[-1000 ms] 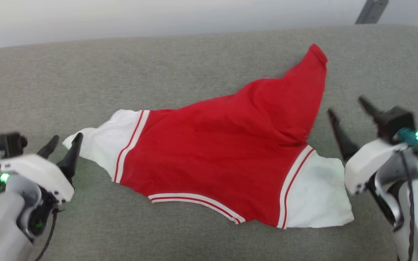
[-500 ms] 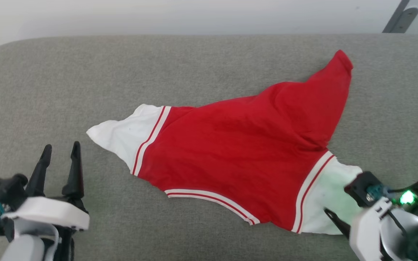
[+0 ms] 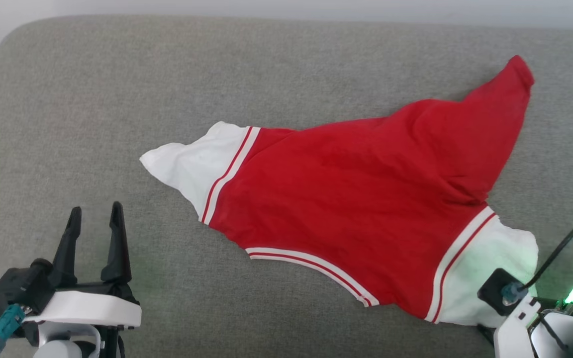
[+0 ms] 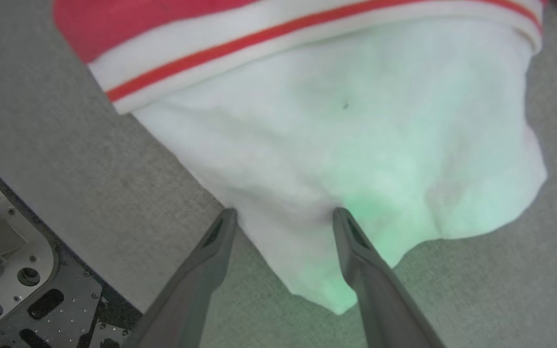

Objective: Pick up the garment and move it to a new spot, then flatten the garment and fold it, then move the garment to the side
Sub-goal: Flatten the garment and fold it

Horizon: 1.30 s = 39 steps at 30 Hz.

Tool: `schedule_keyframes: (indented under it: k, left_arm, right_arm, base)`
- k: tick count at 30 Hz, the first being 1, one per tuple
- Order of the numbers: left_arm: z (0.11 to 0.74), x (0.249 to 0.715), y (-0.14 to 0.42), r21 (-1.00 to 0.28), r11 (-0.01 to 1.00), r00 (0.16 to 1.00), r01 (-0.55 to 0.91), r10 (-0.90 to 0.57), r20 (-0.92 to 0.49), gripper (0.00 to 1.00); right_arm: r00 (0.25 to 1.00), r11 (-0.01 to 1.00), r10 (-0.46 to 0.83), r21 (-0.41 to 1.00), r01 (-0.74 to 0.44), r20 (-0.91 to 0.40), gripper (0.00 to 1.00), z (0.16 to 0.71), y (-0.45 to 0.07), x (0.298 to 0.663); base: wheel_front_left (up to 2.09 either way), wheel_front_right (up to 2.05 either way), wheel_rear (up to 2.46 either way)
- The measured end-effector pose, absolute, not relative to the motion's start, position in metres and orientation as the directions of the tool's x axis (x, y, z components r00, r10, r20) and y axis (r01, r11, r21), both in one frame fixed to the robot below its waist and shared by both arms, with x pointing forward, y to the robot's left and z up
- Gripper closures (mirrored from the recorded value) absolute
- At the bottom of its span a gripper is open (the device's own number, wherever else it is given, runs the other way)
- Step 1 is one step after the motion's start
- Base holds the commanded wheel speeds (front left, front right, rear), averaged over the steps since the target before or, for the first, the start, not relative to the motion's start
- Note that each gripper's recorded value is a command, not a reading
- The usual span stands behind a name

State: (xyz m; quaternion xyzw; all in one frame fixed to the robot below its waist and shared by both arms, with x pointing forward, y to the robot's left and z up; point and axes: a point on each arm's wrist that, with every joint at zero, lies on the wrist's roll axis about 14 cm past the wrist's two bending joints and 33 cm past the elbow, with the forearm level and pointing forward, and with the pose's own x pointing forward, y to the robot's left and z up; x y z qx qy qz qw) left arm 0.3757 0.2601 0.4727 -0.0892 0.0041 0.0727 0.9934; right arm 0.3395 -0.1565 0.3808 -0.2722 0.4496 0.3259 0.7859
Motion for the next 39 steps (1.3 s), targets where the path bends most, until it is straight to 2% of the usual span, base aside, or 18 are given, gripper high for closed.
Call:
schedule_keyframes:
  k: [7, 8, 9, 10, 16, 20, 22, 24, 29, 32, 37, 39]
  left_arm:
    - [0.471, 0.383, 0.265, -0.154, 0.976, 0.988, -0.156, 0.155, -0.020, 0.00]
    - [0.472, 0.388, 0.262, -0.149, 0.979, 0.990, -0.141, 0.140, -0.016, 0.00]
    - [0.472, 0.389, 0.260, -0.142, 0.982, 0.992, -0.127, 0.126, -0.017, 0.00]
    - [0.473, 0.392, 0.257, -0.134, 0.985, 0.994, -0.109, 0.108, -0.016, 0.00]
    - [0.482, 0.410, 0.245, -0.081, 0.997, 1.000, 0.021, -0.022, -0.004, 0.00]
    - [0.479, 0.430, 0.239, -0.071, 0.990, 0.982, 0.126, -0.134, -0.133, 0.00]
    - [0.463, 0.435, 0.239, -0.082, 0.983, 0.940, 0.165, -0.182, -0.289, 0.00]
    - [0.454, 0.441, 0.246, -0.149, 0.978, 0.894, 0.145, -0.194, -0.405, 0.00]
    - [0.425, 0.439, 0.249, -0.306, 0.948, 0.705, 0.082, -0.272, -0.655, 0.00]
    - [0.416, 0.446, 0.244, -0.382, 0.924, 0.641, 0.032, -0.312, -0.701, 0.00]
    - [0.386, 0.443, 0.244, -0.398, 0.916, 0.520, -0.049, -0.316, -0.793, 0.00]
    - [0.379, 0.446, 0.239, -0.424, 0.903, 0.497, -0.068, -0.338, -0.800, 0.00]
  right_arm:
    - [0.377, 0.597, 0.242, -0.169, -0.784, -0.894, 0.00, 0.361, -0.159, 0.348]
    - [0.380, 0.594, 0.237, -0.176, -0.785, -0.894, 0.49, 0.358, -0.158, 0.348]
    - [0.380, 0.589, 0.232, -0.182, -0.787, -0.895, 0.66, 0.357, -0.158, 0.349]
    - [0.383, 0.599, 0.232, -0.179, -0.781, -0.894, 1.00, 0.356, -0.158, 0.350]
    - [0.417, 0.630, 0.246, -0.183, -0.755, -0.875, 1.00, 0.355, -0.154, 0.353]
    - [0.426, 0.639, 0.246, -0.185, -0.747, -0.871, 1.00, 0.354, -0.153, 0.353]
    - [0.426, 0.640, 0.252, -0.180, -0.747, -0.869, 1.00, 0.353, -0.151, 0.353]
    - [0.423, 0.641, 0.254, -0.176, -0.747, -0.870, 1.00, 0.351, -0.150, 0.355]
    - [0.418, 0.641, 0.256, -0.171, -0.748, -0.872, 1.00, 0.348, -0.149, 0.358]
    - [0.416, 0.643, 0.260, -0.165, -0.748, -0.871, 1.00, 0.345, -0.148, 0.361]
    - [0.409, 0.650, 0.265, -0.151, -0.744, -0.873, 1.00, 0.341, -0.147, 0.362]
    - [0.408, 0.655, 0.265, -0.148, -0.741, -0.874, 1.00, 0.340, -0.147, 0.363]
  base:
    - [0.00, 0.00, 0.00]
    - [0.00, 0.00, 0.00]
    - [0.00, 0.00, 0.00]
    - [0.00, 0.00, 0.00]
    - [0.00, 0.00, 0.00]
    - [0.00, 0.00, 0.00]
    - [0.00, 0.00, 0.00]
    - [0.00, 0.00, 0.00]
    - [0.00, 0.00, 0.00]
    - [0.00, 0.00, 0.00]
    - [0.00, 0.00, 0.00]
    - [0.00, 0.00, 0.00]
